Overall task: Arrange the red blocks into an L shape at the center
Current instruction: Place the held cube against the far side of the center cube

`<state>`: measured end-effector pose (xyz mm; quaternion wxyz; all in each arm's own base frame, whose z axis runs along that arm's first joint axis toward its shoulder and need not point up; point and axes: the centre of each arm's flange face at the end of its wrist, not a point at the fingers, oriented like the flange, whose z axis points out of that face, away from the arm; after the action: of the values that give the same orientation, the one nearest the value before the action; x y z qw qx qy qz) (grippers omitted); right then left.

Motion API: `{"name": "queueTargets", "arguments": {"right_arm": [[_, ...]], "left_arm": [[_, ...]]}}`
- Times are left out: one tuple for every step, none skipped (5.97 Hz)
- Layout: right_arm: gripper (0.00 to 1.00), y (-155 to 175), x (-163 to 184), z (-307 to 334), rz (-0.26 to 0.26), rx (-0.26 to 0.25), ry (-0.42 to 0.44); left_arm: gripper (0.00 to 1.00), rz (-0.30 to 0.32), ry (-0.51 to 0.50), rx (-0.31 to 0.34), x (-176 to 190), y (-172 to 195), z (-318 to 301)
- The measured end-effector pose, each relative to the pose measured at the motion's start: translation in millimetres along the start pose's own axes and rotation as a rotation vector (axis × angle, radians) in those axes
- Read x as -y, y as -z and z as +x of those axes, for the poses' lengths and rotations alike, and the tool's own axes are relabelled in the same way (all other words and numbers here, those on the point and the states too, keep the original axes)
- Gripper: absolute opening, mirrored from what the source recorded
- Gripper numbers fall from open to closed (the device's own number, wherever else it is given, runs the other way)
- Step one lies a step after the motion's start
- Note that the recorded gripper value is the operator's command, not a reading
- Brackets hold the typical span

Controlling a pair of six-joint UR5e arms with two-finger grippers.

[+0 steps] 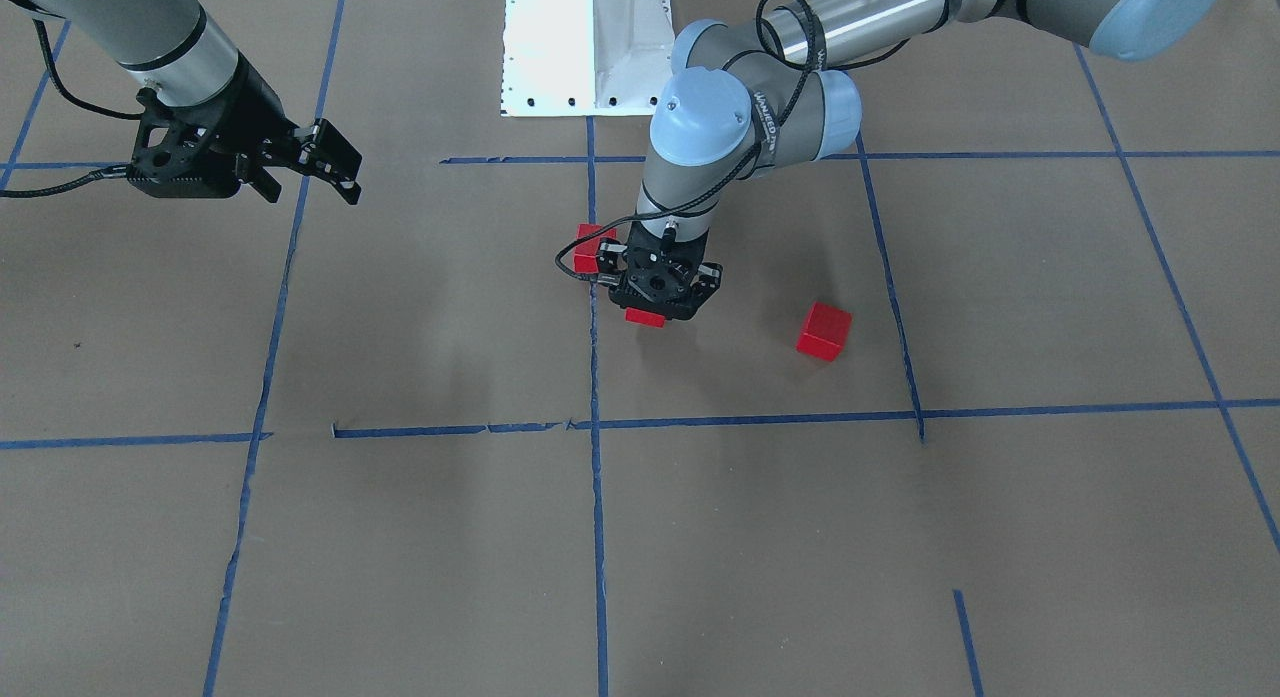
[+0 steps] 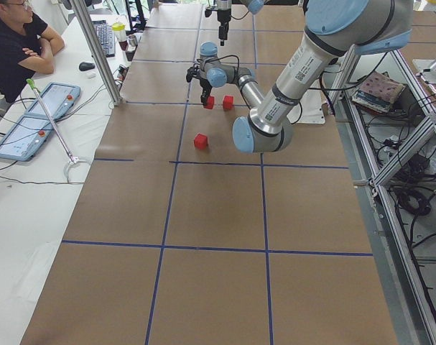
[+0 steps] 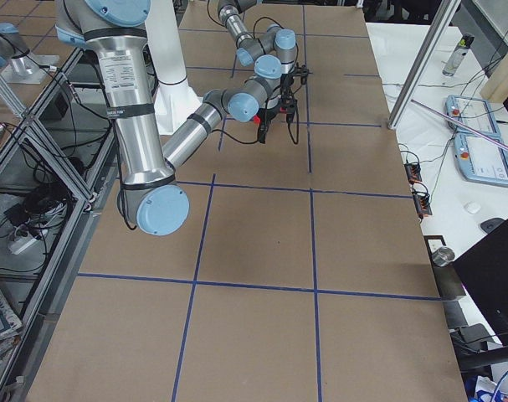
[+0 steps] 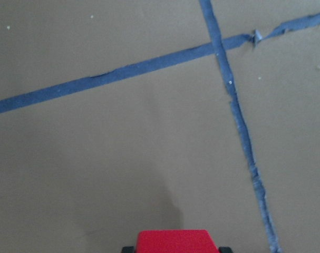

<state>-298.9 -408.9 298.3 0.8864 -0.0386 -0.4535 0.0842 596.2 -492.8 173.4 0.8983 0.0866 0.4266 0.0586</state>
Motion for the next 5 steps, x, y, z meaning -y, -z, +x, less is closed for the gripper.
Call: {"name": "queueTargets", "arguments": {"right_arm": [[1.0,1,0,1,0.001,-0.001,-0.002],[1.0,2,1,4,0.004,-0.002,-0.006],[1.0,4,3,5,0.008,-0.002,-0.009],[1.0,7,2,6,0.011,0.001,-0.009],[1.0,10,0,6,0.012,0.005,-0.007]], "left_arm": [[0.0,-0.003,0.046,0.004,1,-5,12],[0.0,-0.017,0.086,0.006,-8,-12,22],[0.0,-0.028,0.115,0.01,-17,-17,27],[0.0,-0.032,0.152,0.012,-22,-20,30],[0.0,-0.033,0.184,0.011,-24,-20,32]]}}
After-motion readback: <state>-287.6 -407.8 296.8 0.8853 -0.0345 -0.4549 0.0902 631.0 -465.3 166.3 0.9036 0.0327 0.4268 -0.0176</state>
